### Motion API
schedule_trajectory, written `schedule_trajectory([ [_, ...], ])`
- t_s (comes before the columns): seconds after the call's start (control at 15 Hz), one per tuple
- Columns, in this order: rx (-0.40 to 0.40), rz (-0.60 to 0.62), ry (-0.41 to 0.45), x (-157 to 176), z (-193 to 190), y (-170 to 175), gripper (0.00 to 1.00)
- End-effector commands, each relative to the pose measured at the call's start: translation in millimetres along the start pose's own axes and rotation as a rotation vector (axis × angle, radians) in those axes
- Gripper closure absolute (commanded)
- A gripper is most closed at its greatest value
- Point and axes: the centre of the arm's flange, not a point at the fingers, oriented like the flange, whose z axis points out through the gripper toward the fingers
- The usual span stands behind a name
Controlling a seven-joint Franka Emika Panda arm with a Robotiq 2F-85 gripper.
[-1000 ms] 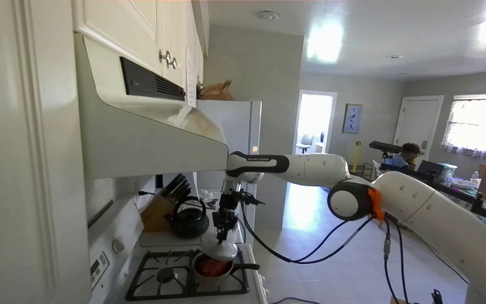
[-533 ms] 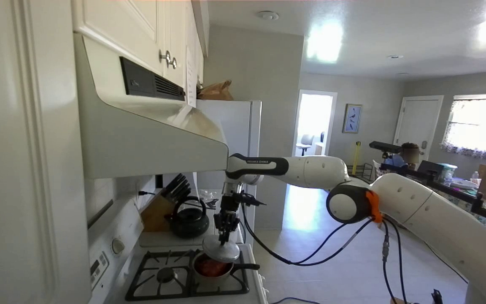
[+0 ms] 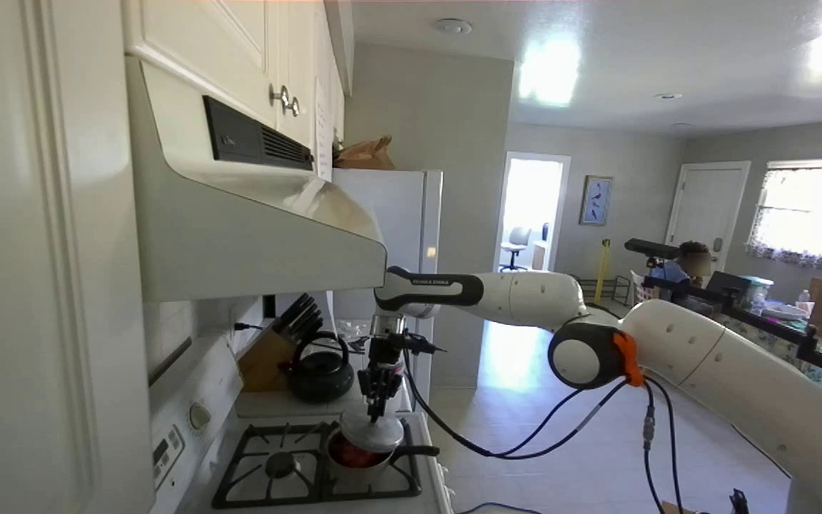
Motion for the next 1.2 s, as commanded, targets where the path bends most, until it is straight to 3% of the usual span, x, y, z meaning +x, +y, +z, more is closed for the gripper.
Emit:
schedule_trajectory([
  [0.0,-0.044,0.007,-0.006,52.4,-16.7,-10.9,0.93],
  [0.47,-0.087,-0.001,-0.007,64.6,-17.7,-21.0,0.93],
  [0.6,-0.059,-0.047,-0.029,62.6,-16.2,-24.5,0.93],
  [0.67,-0.056,-0.021,-0.006,-1.0,3.6,-11.2,0.74],
  [0.8,-0.055,-0.03,-0.013,-1.6,5.9,-13.7,0.74],
  [0.87,-0.055,-0.032,-0.013,-1.6,5.8,-14.1,0.93],
  [1.13,-0.083,0.024,0.016,8.3,7.9,-10.1,0.93],
])
